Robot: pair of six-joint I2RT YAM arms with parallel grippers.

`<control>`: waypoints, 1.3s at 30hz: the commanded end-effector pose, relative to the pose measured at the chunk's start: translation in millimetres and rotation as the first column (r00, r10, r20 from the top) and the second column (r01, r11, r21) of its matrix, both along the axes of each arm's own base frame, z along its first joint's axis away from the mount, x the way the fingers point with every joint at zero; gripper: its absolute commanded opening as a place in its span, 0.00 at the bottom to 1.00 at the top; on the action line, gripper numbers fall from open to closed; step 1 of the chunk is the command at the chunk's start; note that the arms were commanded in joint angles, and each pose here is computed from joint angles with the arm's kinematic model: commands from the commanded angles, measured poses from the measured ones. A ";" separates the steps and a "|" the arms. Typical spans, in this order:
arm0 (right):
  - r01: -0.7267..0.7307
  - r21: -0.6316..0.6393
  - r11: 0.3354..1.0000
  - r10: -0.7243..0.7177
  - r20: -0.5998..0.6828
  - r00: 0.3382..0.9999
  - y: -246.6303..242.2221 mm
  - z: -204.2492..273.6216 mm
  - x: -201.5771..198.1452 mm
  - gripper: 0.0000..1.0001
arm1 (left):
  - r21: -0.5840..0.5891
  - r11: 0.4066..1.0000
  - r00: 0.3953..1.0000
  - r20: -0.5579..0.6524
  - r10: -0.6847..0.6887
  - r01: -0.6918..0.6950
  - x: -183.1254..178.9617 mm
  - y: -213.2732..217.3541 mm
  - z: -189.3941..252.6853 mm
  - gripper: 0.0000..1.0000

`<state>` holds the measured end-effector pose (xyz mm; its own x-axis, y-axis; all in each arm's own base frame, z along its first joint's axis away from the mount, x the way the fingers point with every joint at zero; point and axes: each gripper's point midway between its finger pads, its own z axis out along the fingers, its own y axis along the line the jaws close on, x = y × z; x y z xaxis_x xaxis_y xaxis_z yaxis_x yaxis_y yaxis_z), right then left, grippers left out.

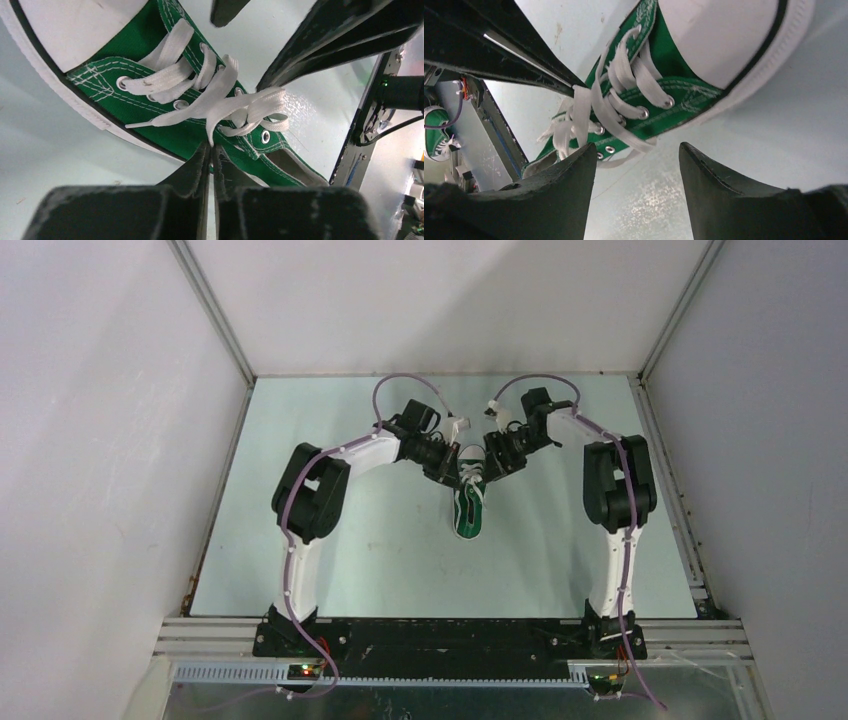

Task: Tie the shoes
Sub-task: Tie the shoelace on the shoe.

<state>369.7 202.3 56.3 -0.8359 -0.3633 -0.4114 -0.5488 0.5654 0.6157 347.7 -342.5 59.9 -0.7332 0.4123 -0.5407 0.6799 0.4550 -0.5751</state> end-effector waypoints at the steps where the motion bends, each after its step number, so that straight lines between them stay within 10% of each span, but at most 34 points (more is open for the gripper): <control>1: -0.063 0.025 0.998 0.062 0.023 0.998 17.4 -5.4 4.8 0.63 | -0.065 0.997 0.999 0.025 -0.028 0.030 1.9 -7.9 24.5 0.05; 9: 0.077 -0.017 0.997 -0.076 0.038 0.996 -8.3 10.8 26.5 0.00 | 0.020 0.999 0.996 0.082 0.047 -0.049 10.1 34.0 41.0 0.00; 16: 0.261 -0.061 0.963 -0.255 0.096 0.962 -68.6 57.3 17.6 0.00 | 0.298 0.943 0.980 0.177 0.095 -0.146 15.6 103.9 32.6 0.00; 22: 0.518 -0.336 0.787 -0.475 0.205 0.856 -176.4 30.8 13.3 0.00 | 0.502 0.830 0.951 0.291 0.102 -0.242 16.7 172.4 20.2 0.00; 31: 0.493 -0.536 0.686 -0.381 0.312 0.870 -240.8 8.5 8.9 0.00 | 0.682 0.659 0.930 0.361 0.072 -0.316 8.1 242.2 6.6 0.00; 39: 0.397 -0.466 0.790 -0.320 0.238 0.917 -201.8 4.2 1.6 0.00 | 0.604 0.737 0.933 0.345 0.101 -0.303 14.3 226.5 17.6 0.00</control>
